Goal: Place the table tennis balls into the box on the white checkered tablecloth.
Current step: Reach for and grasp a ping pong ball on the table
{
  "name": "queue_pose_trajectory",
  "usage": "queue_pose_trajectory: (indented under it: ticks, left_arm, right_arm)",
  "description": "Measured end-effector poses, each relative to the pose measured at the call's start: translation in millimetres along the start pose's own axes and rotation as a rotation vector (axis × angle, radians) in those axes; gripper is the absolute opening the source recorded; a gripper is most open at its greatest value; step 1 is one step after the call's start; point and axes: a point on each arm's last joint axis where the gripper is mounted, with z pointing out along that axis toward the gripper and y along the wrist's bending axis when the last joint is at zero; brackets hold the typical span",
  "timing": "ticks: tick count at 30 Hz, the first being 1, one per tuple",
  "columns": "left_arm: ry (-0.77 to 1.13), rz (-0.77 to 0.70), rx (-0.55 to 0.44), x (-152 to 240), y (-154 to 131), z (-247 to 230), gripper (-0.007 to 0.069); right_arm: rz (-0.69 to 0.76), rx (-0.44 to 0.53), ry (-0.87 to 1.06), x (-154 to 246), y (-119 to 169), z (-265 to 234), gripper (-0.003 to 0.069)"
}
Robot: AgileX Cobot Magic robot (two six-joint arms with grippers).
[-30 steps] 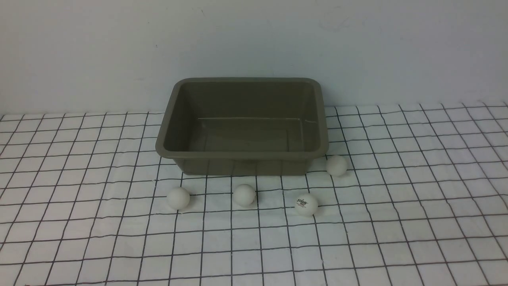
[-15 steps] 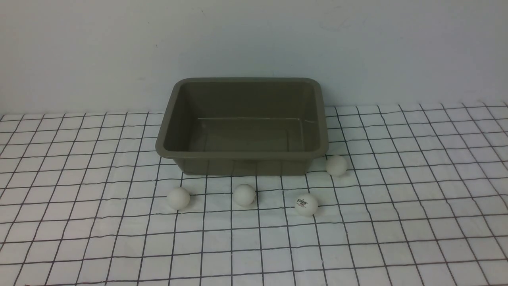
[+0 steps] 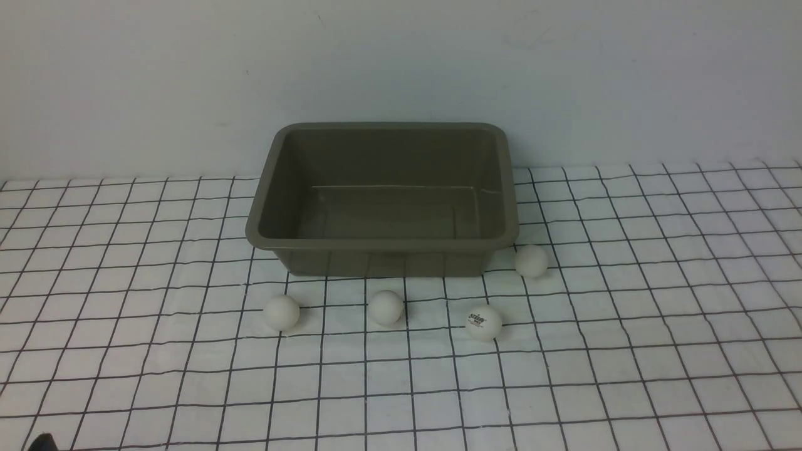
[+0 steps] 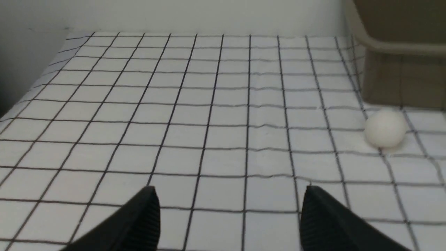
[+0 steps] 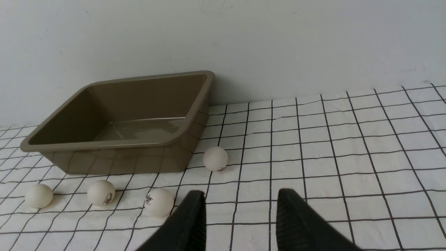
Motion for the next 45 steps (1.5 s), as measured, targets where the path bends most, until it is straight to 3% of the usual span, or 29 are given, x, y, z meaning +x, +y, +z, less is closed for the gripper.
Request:
queue_pose_trajectory:
  ticks: [11, 22, 26, 34, 41, 45]
  left_arm:
    - [-0.148, -0.45, 0.101, -15.0, -5.8, -1.4, 0.0489]
    - [-0.153, -0.61, 0.139, -16.7, -7.7, -1.9, 0.0489]
    - [-0.149, -0.56, 0.142, -17.0, -8.4, -2.2, 0.0489]
    - [-0.174, -0.183, 0.287, -67.0, -32.6, -31.4, 0.0489]
    - [-0.089, 0.057, 0.411, -113.9, -50.4, -45.9, 0.0489]
    - [0.017, 0.186, 0.398, -133.6, -51.6, -36.5, 0.0489]
  right_arm:
    - [-0.002, 0.0, 0.0, 0.0, 0.0, 0.0, 0.0262]
    - [-0.004, 0.0, 0.0, 0.0, 0.0, 0.0, 0.0262]
    - [-0.032, 0.0, 0.001, 0.0, 0.0, 0.0, 0.0262]
    - [-0.126, -0.068, 0.019, -0.9, 5.6, 4.5, 0.0262]
    - [-0.163, -0.134, 0.185, 1.6, 6.8, 30.6, 0.0262]
    - [-0.202, -0.171, 0.287, 3.8, 5.6, 50.1, 0.0262]
